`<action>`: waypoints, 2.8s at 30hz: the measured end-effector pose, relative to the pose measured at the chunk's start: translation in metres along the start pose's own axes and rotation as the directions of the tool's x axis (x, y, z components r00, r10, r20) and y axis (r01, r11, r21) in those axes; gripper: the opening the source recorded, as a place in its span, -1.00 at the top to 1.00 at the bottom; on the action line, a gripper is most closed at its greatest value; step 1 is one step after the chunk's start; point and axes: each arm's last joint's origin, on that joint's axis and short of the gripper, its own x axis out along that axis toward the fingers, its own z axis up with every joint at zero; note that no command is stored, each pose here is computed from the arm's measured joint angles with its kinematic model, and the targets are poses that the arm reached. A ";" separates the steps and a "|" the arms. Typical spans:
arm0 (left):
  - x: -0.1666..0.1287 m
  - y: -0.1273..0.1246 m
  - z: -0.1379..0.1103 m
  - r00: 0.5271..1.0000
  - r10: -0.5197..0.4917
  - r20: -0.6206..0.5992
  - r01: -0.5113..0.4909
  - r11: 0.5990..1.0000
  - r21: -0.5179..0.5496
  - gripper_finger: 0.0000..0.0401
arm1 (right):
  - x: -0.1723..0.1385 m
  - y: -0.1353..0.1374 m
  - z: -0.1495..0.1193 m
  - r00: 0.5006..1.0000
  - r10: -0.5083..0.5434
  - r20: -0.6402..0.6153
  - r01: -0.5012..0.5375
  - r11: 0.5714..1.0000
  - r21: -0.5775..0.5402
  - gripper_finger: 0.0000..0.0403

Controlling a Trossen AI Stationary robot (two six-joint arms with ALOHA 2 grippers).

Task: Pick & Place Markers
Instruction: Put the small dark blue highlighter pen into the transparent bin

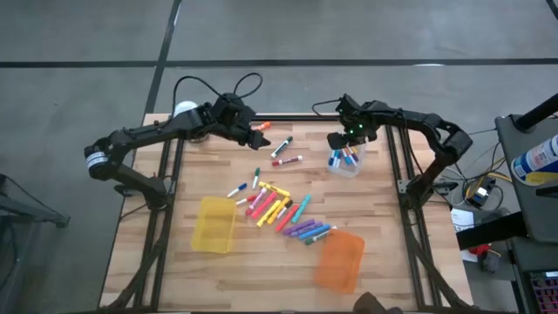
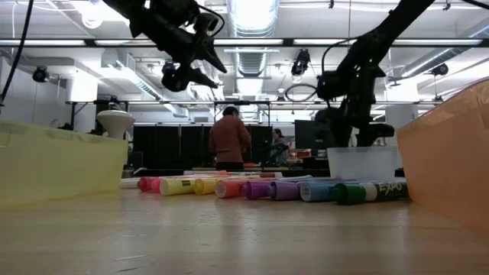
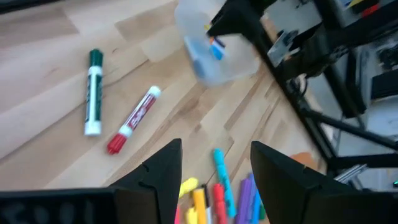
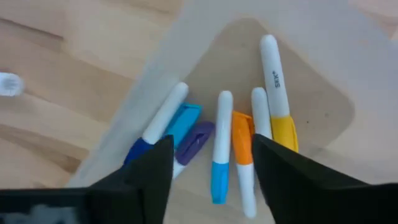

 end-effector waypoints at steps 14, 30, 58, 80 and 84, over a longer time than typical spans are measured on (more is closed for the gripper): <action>0.001 0.010 -0.022 0.972 0.131 -0.195 -0.094 0.978 0.188 0.09 | -0.072 0.004 -0.014 0.965 0.130 0.229 -0.122 0.991 -0.048 -0.24; 0.051 0.048 -0.081 0.774 0.364 -0.518 -0.242 0.926 0.289 0.09 | -0.111 0.002 -0.029 0.908 0.207 0.365 -0.189 0.978 -0.083 -0.21; 0.090 0.073 -0.122 0.675 0.509 -0.535 -0.303 0.851 0.429 0.54 | -0.111 0.003 -0.027 0.899 0.217 0.381 -0.198 0.976 -0.090 -0.21; 0.049 0.042 -0.041 0.903 0.368 -0.221 -0.292 0.905 0.310 0.86 | -0.114 0.017 -0.029 0.858 0.398 0.325 -0.332 0.912 -0.242 -0.21; 0.032 0.028 -0.013 0.957 0.257 -0.135 -0.223 0.949 0.223 0.86 | -0.117 0.034 -0.034 0.792 0.562 0.239 -0.436 0.794 -0.423 -0.19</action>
